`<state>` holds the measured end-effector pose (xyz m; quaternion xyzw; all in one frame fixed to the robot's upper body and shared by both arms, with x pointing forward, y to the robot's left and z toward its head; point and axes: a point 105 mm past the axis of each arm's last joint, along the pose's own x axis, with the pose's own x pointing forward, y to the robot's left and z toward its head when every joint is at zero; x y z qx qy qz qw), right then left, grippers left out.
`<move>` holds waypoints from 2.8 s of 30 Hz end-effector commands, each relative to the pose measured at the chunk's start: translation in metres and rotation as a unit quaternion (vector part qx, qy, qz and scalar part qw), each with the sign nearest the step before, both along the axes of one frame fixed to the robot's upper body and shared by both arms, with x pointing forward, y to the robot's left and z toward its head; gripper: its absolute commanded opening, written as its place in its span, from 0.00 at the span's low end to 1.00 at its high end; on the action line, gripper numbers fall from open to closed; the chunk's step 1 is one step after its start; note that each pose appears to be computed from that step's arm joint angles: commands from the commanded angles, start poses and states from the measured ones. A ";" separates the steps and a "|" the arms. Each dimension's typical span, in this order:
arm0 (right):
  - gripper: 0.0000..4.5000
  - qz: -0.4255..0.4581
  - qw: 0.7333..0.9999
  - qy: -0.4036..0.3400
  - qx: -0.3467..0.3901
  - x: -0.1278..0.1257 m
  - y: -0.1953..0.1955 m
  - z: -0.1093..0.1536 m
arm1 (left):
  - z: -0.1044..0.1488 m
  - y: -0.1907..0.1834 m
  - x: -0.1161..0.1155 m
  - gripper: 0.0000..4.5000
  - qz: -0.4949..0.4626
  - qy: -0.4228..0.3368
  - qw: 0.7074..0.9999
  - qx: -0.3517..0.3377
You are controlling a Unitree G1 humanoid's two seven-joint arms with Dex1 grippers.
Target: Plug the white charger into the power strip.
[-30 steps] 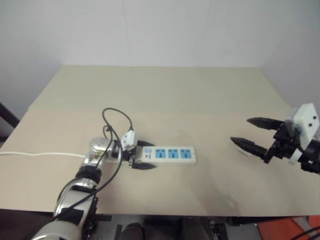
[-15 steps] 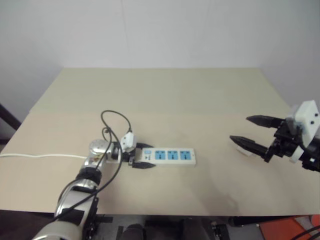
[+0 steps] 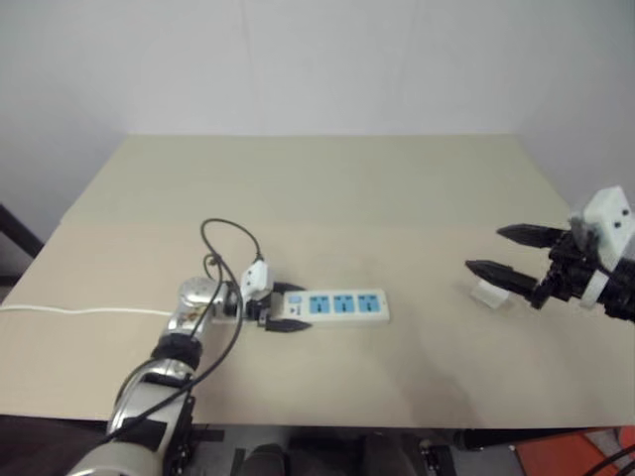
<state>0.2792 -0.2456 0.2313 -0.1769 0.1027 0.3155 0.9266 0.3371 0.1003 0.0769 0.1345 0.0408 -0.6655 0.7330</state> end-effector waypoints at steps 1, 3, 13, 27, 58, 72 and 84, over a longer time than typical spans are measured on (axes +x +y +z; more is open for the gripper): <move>1.00 -0.030 0.999 0.032 -0.027 0.010 -0.015 0.009 | -0.002 -0.011 0.001 0.73 0.005 0.004 1.000 0.010; 1.00 -0.048 0.994 0.081 -0.058 0.018 -0.026 0.006 | 0.000 -0.017 0.002 0.73 0.011 0.005 1.000 0.003; 1.00 -0.059 0.955 0.243 -0.159 0.056 -0.037 -0.012 | -0.005 -0.036 -0.002 0.73 0.012 0.013 1.000 -0.003; 1.00 -0.019 0.906 0.328 -0.268 0.079 -0.037 -0.050 | -0.010 -0.035 -0.011 0.73 0.030 0.015 0.999 -0.009; 0.39 -0.013 0.886 0.365 -0.286 0.095 -0.029 -0.095 | -0.011 -0.022 -0.018 0.73 0.061 0.010 0.998 0.003; 0.25 0.069 0.984 0.140 -0.090 0.110 0.042 -0.010 | -0.007 -0.019 -0.010 0.73 0.053 0.004 0.998 0.016; 0.25 0.206 0.969 -0.008 0.140 0.066 0.141 -0.008 | 0.007 -0.014 -0.009 0.73 -0.043 -0.009 0.998 0.037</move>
